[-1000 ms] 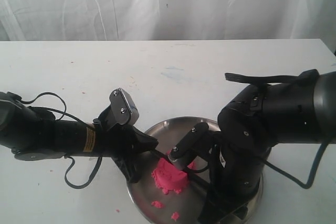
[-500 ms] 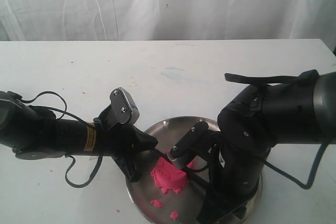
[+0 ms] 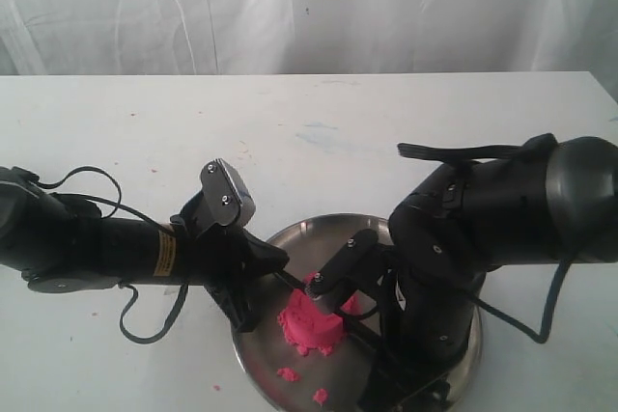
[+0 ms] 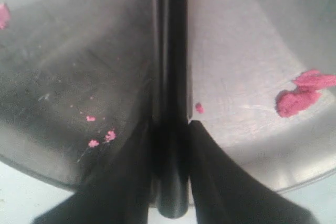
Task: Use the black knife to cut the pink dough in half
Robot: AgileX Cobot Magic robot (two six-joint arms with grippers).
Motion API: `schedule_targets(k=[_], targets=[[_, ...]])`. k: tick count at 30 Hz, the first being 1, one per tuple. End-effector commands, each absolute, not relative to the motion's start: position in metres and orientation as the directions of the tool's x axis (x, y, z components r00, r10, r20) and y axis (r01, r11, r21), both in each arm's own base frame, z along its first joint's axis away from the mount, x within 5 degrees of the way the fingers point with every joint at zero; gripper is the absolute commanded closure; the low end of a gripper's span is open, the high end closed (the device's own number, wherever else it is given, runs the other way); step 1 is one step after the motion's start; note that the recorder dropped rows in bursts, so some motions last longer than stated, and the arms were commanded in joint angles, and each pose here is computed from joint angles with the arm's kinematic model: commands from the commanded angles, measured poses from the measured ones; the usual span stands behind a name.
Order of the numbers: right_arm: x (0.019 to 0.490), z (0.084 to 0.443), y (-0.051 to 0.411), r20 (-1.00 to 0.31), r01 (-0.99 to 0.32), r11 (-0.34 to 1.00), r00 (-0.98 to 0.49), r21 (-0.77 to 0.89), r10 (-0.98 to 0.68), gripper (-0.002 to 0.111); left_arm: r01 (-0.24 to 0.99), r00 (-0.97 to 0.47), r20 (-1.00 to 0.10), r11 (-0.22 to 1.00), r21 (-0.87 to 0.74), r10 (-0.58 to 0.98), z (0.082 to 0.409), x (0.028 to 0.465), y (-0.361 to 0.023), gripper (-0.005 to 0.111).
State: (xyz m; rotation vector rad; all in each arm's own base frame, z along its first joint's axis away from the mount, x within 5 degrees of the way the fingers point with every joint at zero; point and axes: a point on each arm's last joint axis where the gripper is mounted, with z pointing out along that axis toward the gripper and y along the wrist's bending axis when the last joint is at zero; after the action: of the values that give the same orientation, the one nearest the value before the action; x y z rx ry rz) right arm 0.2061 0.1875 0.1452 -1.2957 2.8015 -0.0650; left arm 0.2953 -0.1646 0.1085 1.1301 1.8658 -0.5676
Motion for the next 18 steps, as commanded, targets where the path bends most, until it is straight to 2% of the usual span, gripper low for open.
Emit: schedule_targets(k=[1, 9, 11, 14, 18], targets=[[0.207, 0.136, 0.189, -0.008, -0.758, 0.650, -0.650, -0.055, -0.760, 0.108, 0.878, -0.240, -0.800, 0.474, 0.062, 0.549, 0.098, 0.292, -0.162, 0.107], [0.207, 0.136, 0.189, -0.008, -0.758, 0.650, -0.650, -0.055, -0.760, 0.108, 0.878, -0.240, -0.800, 0.474, 0.062, 0.549, 0.098, 0.292, -0.162, 0.107], [0.207, 0.136, 0.189, -0.008, -0.758, 0.650, -0.650, -0.055, -0.760, 0.108, 0.886, -0.208, -0.829, 0.460, 0.066, 0.520, 0.102, 0.292, -0.164, 0.107], [0.207, 0.136, 0.189, -0.006, -0.758, 0.650, -0.650, -0.055, -0.760, 0.108, 0.871, -0.062, -0.934, 0.477, 0.122, 0.353, 0.138, 0.299, -0.163, 0.107], [0.207, 0.136, 0.189, -0.004, -0.758, 0.650, -0.650, -0.054, -0.760, 0.108, 0.811, 0.015, -0.965, 0.561, 0.166, 0.263, 0.179, 0.306, -0.146, 0.107]])
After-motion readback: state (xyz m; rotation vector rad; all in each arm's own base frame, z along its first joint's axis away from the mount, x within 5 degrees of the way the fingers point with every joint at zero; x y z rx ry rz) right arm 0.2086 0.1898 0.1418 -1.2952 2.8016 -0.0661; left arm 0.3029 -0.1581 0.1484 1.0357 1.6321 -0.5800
